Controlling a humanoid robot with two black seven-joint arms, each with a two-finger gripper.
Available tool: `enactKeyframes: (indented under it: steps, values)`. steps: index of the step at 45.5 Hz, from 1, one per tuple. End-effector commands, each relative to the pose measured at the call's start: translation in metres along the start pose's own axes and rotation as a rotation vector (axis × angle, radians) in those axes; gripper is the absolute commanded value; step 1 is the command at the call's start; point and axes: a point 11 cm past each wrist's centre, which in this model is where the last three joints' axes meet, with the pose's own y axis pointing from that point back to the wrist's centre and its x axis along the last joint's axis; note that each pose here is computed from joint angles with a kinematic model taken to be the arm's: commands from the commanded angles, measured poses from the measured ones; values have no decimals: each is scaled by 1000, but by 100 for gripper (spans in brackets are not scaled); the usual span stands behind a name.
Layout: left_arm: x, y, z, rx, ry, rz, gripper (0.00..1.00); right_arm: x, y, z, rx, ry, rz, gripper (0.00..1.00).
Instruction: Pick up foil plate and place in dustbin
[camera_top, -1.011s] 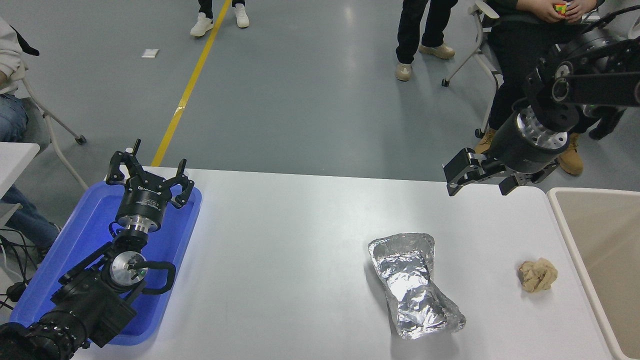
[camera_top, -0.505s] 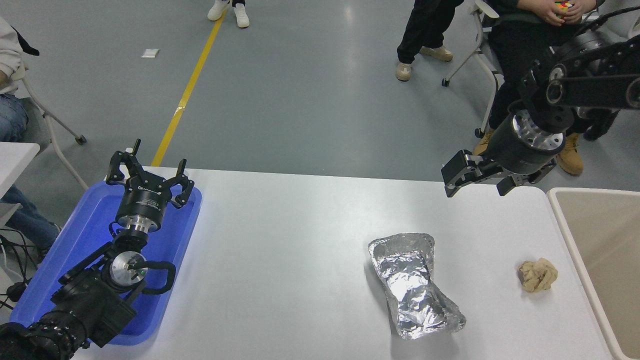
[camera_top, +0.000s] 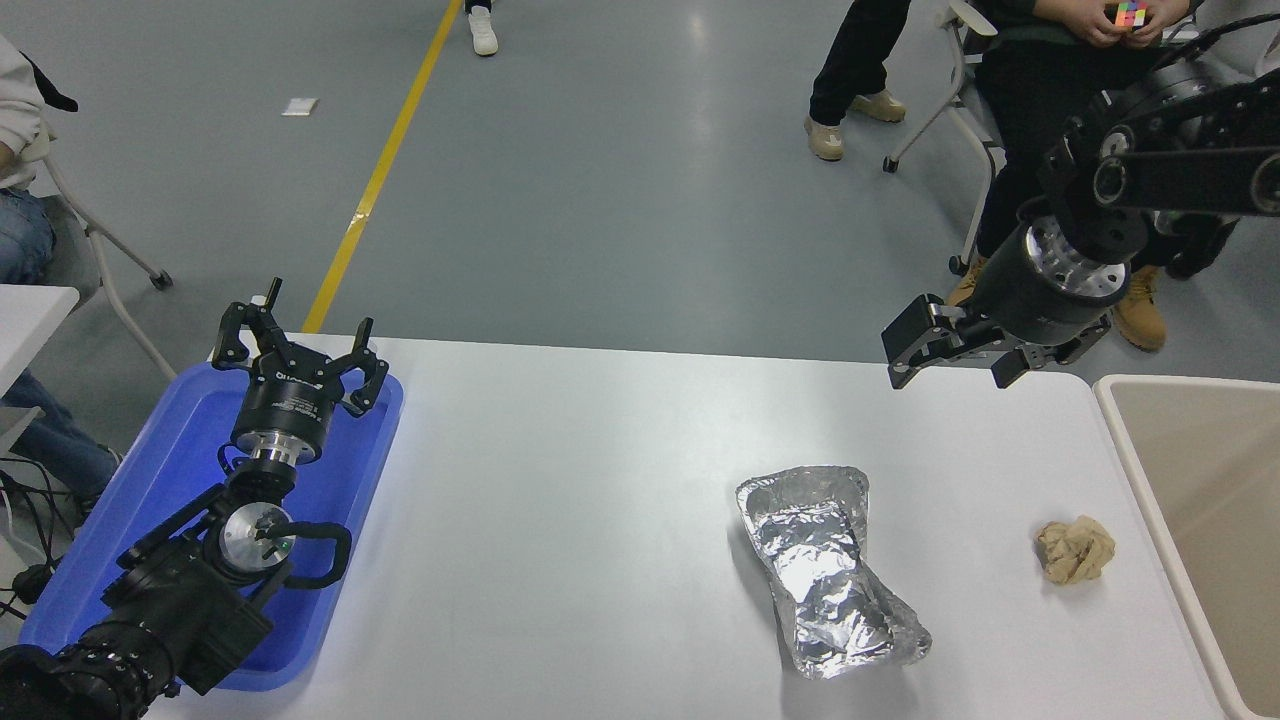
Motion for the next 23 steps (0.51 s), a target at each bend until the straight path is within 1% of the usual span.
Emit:
enactKeyframes:
  steps: [1, 6, 15, 23]
  values:
    - [0, 0, 0, -1, 1, 1, 100, -7, -10, 4, 1, -14, -28, 100]
    - [0, 0, 0, -1, 1, 0, 100, -14, -25, 8, 5, -23, -47, 100]
    - [0, 0, 0, 0, 0, 1, 100, -19, -51, 20, -18, -28, 6, 100]
    - [0, 0, 0, 0, 0, -1, 100, -31, -75, 23, -15, -39, -16, 100]
